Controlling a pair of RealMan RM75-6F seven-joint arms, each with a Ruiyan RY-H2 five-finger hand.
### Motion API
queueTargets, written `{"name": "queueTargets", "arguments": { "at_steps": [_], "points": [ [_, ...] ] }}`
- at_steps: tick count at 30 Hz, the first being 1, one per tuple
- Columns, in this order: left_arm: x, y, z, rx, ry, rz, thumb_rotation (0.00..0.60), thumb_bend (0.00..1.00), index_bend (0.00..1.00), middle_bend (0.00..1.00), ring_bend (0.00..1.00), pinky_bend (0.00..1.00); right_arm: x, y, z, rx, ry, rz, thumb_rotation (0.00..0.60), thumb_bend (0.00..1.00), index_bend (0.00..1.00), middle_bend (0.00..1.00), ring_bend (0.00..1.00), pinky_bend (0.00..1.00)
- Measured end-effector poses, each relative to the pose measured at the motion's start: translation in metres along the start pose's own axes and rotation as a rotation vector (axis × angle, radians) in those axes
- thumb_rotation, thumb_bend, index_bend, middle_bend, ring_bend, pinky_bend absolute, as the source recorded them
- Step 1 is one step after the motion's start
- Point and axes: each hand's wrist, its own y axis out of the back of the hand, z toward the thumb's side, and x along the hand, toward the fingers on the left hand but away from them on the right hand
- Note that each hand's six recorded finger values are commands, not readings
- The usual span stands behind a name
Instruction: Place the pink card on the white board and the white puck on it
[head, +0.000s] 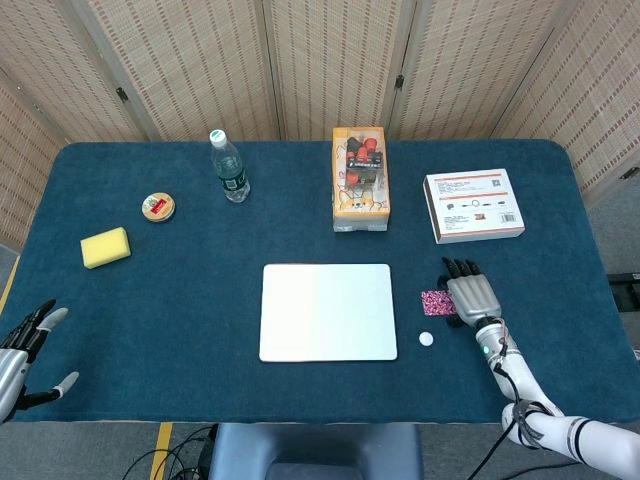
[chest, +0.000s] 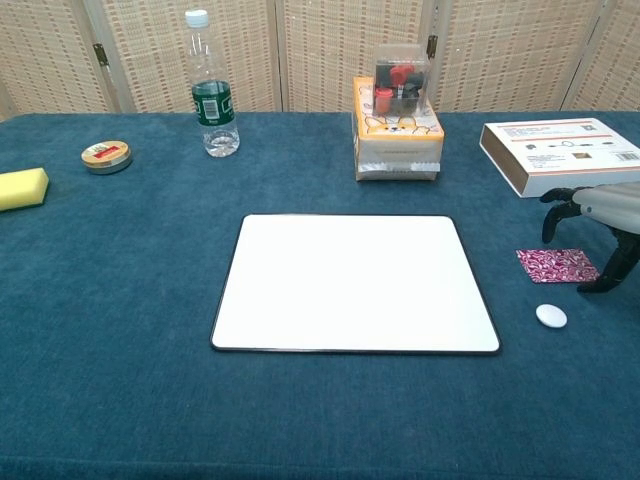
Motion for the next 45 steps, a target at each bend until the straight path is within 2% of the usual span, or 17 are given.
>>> {"name": "queueTargets", "arguments": {
  "at_steps": [16,24,32,38,45],
  "points": [
    [0.000,-0.002,0.000,0.010,0.002,-0.005,0.600,0.29,0.02,0.01,0.09,0.22,-0.010,0.002,0.006,0.015,0.025,0.036,0.600,0.09,0.36,0.04,0.00,0.00],
    [-0.001,-0.001,-0.001,0.012,0.004,0.003,0.600,0.29,0.00,0.01,0.09,0.22,-0.012,0.004,0.007,0.020,0.028,0.038,0.600,0.12,0.47,0.08,0.00,0.00],
    [-0.001,-0.002,-0.002,0.016,0.011,0.005,0.600,0.29,0.00,0.01,0.09,0.22,-0.014,0.003,0.005,0.020,0.027,0.050,0.600,0.12,0.51,0.10,0.00,0.00],
    [0.001,-0.004,-0.003,0.020,0.020,0.000,0.600,0.29,0.00,0.01,0.09,0.22,-0.010,0.020,0.005,-0.001,0.036,0.014,0.600,0.12,0.51,0.10,0.00,0.00],
    [0.002,-0.007,0.003,0.030,0.009,-0.004,0.600,0.29,0.00,0.01,0.09,0.22,0.002,0.053,0.011,-0.053,0.068,-0.026,0.600,0.12,0.51,0.10,0.00,0.00]
  ]
}}
